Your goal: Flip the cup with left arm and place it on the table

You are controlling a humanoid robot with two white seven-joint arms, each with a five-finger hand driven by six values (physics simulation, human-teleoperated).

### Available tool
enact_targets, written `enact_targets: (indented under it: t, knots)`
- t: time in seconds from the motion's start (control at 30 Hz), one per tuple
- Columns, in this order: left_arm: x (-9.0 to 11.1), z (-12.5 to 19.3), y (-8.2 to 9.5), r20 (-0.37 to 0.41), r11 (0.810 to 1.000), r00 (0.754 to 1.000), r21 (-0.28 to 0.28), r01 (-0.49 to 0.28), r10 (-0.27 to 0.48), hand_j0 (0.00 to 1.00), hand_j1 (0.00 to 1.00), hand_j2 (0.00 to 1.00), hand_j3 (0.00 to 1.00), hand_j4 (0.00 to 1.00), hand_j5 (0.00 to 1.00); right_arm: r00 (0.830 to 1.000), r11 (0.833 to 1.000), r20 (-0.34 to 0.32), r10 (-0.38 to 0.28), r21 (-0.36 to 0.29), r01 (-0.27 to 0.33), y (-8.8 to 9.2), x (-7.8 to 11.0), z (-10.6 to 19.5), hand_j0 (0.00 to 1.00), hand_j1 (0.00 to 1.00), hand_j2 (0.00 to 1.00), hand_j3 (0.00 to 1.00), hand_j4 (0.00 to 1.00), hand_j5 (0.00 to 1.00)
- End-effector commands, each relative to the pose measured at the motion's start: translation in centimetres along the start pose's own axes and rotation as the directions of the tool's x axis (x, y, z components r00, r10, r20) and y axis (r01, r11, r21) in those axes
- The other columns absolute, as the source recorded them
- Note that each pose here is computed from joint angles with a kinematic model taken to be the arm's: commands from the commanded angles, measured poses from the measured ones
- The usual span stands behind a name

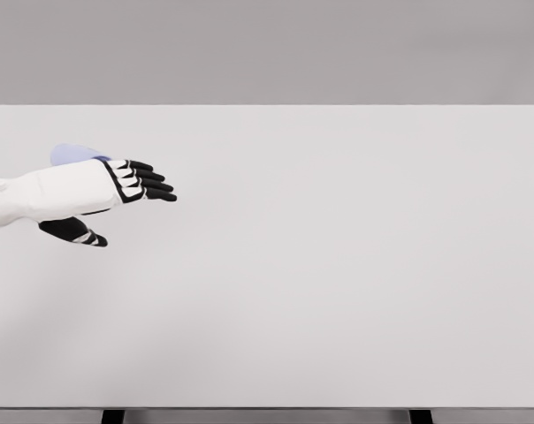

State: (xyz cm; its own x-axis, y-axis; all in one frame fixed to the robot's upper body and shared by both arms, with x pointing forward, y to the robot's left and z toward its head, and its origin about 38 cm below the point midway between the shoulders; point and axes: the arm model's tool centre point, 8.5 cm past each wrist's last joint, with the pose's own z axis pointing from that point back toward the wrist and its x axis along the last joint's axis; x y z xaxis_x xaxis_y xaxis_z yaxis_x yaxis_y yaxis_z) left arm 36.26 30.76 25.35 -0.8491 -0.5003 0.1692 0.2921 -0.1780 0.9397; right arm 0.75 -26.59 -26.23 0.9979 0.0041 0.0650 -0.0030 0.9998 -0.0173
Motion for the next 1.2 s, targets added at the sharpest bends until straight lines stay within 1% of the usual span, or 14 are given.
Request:
enact_targets:
  t: [0.0,0.17,0.3,0.4,0.47,0.5,0.53,0.57,0.63,0.77,0.83,0.87,0.97,1.17]
  knots:
    - [0.0,0.0,0.0,0.001,1.0,1.0,0.003,-0.006,0.006,1.0,1.0,1.0,1.0,1.0,1.0,1.0,1.0,0.004,0.0,0.001,0.0,0.0,0.1,0.0,1.0,1.0,1.0,1.0,1.0,1.0]
    - [-0.8,0.4,-0.2,-0.024,1.0,1.0,0.001,-0.02,0.02,1.0,1.0,1.0,1.0,1.0,1.0,1.0,1.0,-0.002,-0.002,0.0,0.002,0.0,-0.1,0.0,1.0,1.0,1.0,1.0,1.0,1.0]
    - [-2.8,1.7,-0.1,-0.084,0.999,0.995,0.017,-0.049,0.05,1.0,1.0,1.0,1.0,1.0,1.0,1.0,1.0,-0.002,0.0,0.0,0.0,0.0,-0.1,0.0,1.0,1.0,1.0,1.0,1.0,1.0]
    - [-5.6,3.5,1.5,-0.162,0.997,0.984,0.055,-0.062,0.07,1.0,1.0,1.0,1.0,1.0,1.0,1.0,1.0,-0.004,-0.002,0.0,0.002,0.0,-0.1,0.0,1.0,1.0,1.0,1.0,1.0,1.0]
    - [-7.3,4.8,3.1,-0.184,0.989,0.976,0.113,-0.097,0.116,1.0,1.0,1.0,1.0,1.0,1.0,1.0,1.0,-0.002,-0.002,0.0,0.002,0.0,-0.1,0.0,1.0,1.0,1.0,1.0,1.0,1.0]
    - [-8.2,6.2,3.7,-0.227,0.991,0.967,0.101,-0.092,0.113,1.0,1.0,1.0,1.0,1.0,1.0,1.0,1.0,-0.002,-0.002,0.0,0.002,0.0,-0.1,0.0,1.0,1.0,1.0,1.0,1.0,1.0]
    - [-8.3,7.0,3.7,-0.252,0.996,0.964,0.05,-0.079,0.089,1.0,1.0,1.0,1.0,1.0,1.0,1.0,1.0,-0.004,-0.002,0.0,0.002,0.0,-0.1,0.0,1.0,1.0,1.0,1.0,1.0,1.0]
    - [-8.3,7.9,2.8,-0.276,0.996,0.958,-0.026,-0.091,0.08,1.0,1.0,1.0,1.0,1.0,1.0,1.0,1.0,-0.002,-0.002,0.0,0.002,0.0,-0.1,0.0,1.0,1.0,1.0,1.0,1.0,1.0]
    - [-8.5,8.1,1.7,-0.285,0.991,0.954,-0.068,-0.113,0.089,1.0,1.0,1.0,1.0,1.0,1.0,1.0,1.0,-0.002,-0.002,0.0,0.002,0.0,-0.1,0.0,1.0,1.0,1.0,1.0,1.0,1.0]
    - [-9.2,6.1,2.3,-0.265,0.99,0.961,-0.086,-0.11,0.084,1.0,1.0,1.0,1.0,1.0,1.0,1.0,1.0,-0.002,-0.002,0.0,0.002,0.0,-0.1,0.0,1.0,1.0,1.0,1.0,1.0,1.0]
    - [-11.4,4.2,1.2,-0.278,0.984,0.949,-0.059,-0.169,0.147,1.0,1.0,1.0,1.0,1.0,1.0,1.0,1.0,-0.004,-0.002,0.0,0.002,0.0,-0.1,0.0,1.0,1.0,1.0,1.0,1.0,1.0]
    - [-11.5,3.1,0.8,-0.269,0.982,0.951,-0.073,-0.176,0.15,1.0,1.0,1.0,1.0,1.0,1.0,1.0,1.0,-0.004,-0.002,0.0,0.002,0.0,-0.1,0.0,1.0,1.0,1.0,1.0,1.0,1.0]
    - [-12.3,1.3,0.3,-0.311,0.977,0.95,-0.199,-0.074,0.009,1.0,1.0,1.0,1.0,1.0,1.0,1.0,1.0,-0.004,-0.002,0.0,0.002,0.0,-0.2,0.0,1.0,1.0,1.0,1.0,1.0,1.0]
    - [-13.5,0.7,-0.8,-0.341,0.973,0.939,-0.203,-0.108,0.033,1.0,1.0,1.0,1.0,1.0,1.0,1.0,1.0,-0.004,-0.002,0.0,0.002,0.0,-0.1,0.0,1.0,1.0,1.0,1.0,1.0,1.0]
